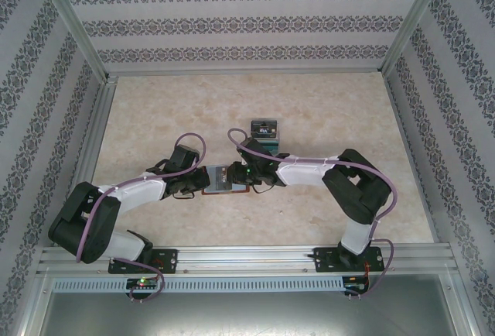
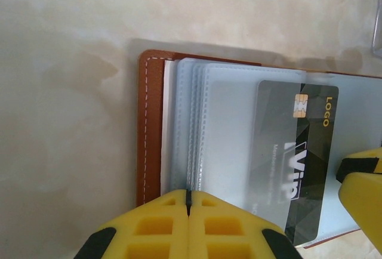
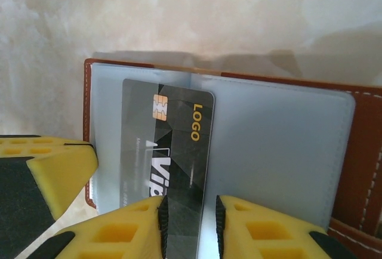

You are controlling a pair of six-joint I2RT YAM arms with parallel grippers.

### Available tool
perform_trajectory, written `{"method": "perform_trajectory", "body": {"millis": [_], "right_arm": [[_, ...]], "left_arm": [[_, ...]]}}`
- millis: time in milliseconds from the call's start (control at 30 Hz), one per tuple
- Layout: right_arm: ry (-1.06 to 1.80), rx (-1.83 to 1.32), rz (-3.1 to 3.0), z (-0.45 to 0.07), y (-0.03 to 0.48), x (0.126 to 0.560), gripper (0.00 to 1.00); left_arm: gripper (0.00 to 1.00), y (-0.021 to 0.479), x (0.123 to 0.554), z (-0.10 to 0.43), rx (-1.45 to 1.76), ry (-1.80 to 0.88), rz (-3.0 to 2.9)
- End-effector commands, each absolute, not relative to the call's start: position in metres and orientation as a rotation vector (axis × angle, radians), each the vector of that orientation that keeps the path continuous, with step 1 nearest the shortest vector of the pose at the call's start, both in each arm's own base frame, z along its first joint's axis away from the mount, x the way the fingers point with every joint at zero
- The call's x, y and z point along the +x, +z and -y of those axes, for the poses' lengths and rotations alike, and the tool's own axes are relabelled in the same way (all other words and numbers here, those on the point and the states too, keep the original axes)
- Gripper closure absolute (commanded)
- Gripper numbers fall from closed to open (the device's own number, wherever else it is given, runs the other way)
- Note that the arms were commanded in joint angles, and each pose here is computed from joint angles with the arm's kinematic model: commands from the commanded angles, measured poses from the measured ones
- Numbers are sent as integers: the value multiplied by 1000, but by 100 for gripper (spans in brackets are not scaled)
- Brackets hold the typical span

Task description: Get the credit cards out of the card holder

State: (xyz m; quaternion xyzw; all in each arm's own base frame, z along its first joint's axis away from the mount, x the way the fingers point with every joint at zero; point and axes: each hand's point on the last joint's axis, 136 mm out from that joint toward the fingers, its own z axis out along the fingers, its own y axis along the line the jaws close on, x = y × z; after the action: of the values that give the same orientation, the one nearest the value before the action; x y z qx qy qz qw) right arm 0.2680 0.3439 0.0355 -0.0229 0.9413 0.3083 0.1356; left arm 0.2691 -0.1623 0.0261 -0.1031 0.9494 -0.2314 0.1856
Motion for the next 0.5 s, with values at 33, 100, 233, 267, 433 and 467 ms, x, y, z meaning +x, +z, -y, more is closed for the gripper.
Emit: {"method": "perform_trajectory", "body": {"millis": [33, 100, 233, 267, 433, 467], "right_arm": [[881, -110, -2751, -349, 25, 265, 70], [914, -118, -2748, -354, 26, 265, 70], [958, -130, -2734, -361, 30, 265, 72], [972, -132, -2729, -363, 32, 265, 72], [1022, -114, -2731, -368, 30, 265, 73], [1030, -110, -2731, -369, 30, 265, 73]], "left_arm": [[100, 16, 262, 154, -294, -590, -2737], [100, 15, 261, 154, -294, -589, -2742], [100, 15, 262, 154, -295, -590, -2740], [100, 15, 262, 154, -295, -591, -2740], [100, 14, 261, 154, -293, -592, -2743], [100, 14, 261, 154, -294, -591, -2742]]}}
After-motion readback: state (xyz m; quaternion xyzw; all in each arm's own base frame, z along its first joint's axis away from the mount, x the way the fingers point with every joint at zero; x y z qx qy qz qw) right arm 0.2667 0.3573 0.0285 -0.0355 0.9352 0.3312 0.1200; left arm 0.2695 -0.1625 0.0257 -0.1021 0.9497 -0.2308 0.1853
